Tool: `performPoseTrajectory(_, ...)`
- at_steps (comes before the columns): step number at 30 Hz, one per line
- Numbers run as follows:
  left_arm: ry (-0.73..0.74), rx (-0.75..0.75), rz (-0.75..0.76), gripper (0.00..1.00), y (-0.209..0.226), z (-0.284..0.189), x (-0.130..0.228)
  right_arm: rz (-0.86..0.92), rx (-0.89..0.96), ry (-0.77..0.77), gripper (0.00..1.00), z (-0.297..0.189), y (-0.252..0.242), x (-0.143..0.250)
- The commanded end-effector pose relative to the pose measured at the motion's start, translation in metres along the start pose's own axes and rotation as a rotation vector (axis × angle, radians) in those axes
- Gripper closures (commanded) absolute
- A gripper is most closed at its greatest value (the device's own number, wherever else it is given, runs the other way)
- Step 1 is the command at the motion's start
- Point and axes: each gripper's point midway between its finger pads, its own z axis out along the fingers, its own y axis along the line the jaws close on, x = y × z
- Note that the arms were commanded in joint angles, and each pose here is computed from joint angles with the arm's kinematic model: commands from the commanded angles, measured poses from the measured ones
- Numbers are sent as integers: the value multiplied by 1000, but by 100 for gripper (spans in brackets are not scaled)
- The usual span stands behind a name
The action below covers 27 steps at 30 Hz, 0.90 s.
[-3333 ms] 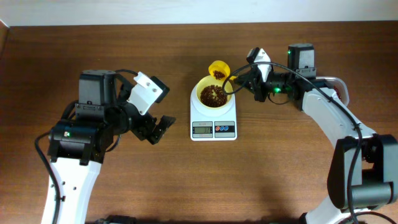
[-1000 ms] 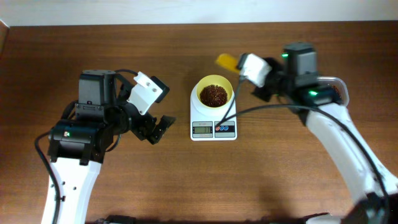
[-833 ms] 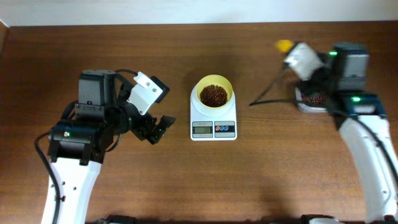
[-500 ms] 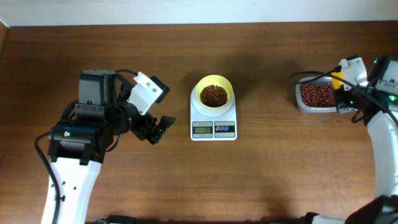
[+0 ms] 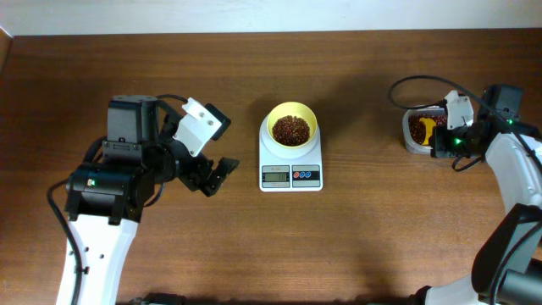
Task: Scoop item into bowl and weigh 50g on scale
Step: 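Move the scoop back and dip it into the bean tub, then lift the filled scoop and carry it over the yellow bowl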
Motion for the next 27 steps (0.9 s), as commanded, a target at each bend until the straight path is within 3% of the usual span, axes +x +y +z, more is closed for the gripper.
performPoseTrajectory(1,-16,-17,23,1,2,-5,-6,64,-26,-47,96,-9,-3,-15)
performPoseTrajectory(5,-16,-16,24,1,2,-5,-6,109,-27,-67,96,-27,-17,-19)
performPoseTrajectory(16,-16,-16,23,1,2,-5,-6,306,-350,-242,96,-68,-28,-18)
performPoseTrajectory(27,-16,-17,23,1,2,-5,-6,280,-716,-391,96,-106,23,-46)
